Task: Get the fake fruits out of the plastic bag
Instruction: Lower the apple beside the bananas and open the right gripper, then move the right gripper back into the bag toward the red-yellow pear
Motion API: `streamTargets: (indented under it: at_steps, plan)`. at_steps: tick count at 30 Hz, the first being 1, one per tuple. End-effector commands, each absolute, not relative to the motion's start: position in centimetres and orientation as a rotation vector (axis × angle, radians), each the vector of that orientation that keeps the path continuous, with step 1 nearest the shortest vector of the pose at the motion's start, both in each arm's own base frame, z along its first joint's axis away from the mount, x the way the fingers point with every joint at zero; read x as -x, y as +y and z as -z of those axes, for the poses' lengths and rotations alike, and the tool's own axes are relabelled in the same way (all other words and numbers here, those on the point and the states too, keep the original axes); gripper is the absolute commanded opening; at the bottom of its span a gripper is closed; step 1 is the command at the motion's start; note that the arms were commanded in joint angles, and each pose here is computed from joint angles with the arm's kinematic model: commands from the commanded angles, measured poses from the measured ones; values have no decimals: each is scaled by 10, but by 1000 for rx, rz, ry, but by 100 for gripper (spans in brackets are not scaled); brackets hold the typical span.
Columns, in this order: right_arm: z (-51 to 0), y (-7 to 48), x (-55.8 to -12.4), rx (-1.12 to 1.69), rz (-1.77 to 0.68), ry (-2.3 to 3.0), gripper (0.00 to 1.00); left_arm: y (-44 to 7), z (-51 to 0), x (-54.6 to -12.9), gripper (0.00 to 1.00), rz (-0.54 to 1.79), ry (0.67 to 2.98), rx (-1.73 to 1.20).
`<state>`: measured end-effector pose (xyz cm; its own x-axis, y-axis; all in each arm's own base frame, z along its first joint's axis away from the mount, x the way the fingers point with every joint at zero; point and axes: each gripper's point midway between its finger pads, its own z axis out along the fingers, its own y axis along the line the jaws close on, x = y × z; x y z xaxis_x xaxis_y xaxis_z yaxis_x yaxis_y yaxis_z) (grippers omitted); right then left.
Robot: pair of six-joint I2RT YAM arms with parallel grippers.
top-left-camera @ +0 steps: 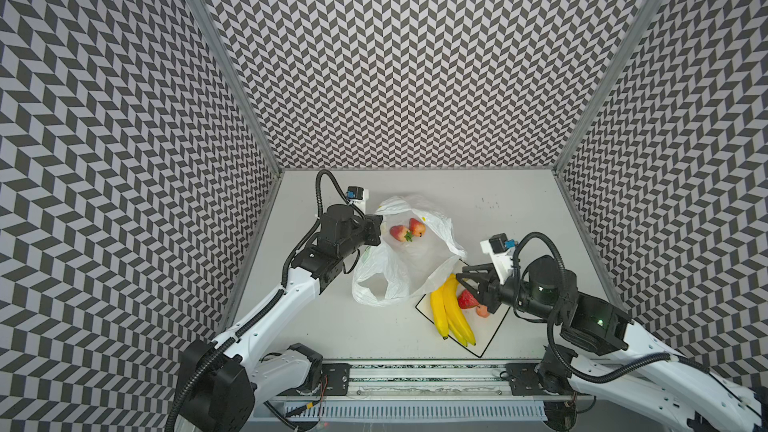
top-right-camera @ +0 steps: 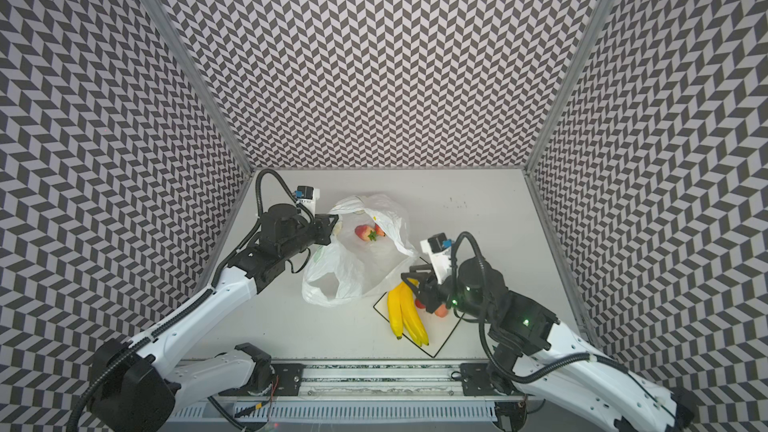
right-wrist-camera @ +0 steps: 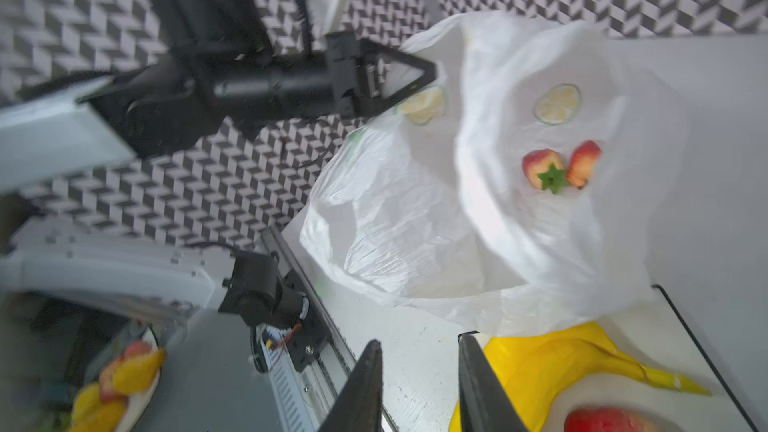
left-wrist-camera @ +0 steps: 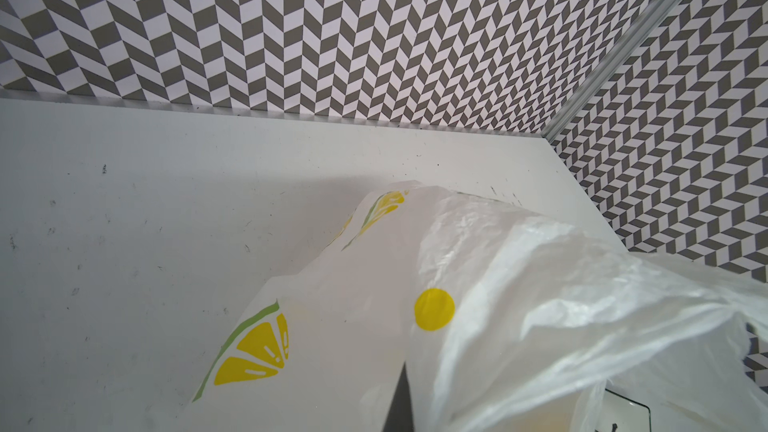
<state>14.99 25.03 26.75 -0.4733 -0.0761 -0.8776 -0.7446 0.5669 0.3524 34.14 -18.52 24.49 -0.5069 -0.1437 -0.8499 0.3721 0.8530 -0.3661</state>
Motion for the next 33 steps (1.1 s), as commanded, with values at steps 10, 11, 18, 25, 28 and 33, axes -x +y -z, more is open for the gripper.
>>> streamTargets:
  at_steps: [10,11,18,25,28,33]
  plan:
    - [-237,323,-203,841,-417,1634,32,-186,-263,-343,0,640,1981,-188]
    - [-226,328,-213,831,-364,1684,32,-185,-264,-342,0,639,1981,-188]
    - [-182,334,-282,602,-284,1933,32,-183,-263,-339,0,627,1993,-187]
    - [-141,340,-343,312,-415,2113,43,-185,-263,-338,0,643,1992,-197]
    - [-127,339,-367,154,-461,2161,49,-190,-268,-339,0,668,1986,-204]
    - [-110,336,-395,-33,-491,2189,60,-194,-267,-338,0,683,1992,-215]
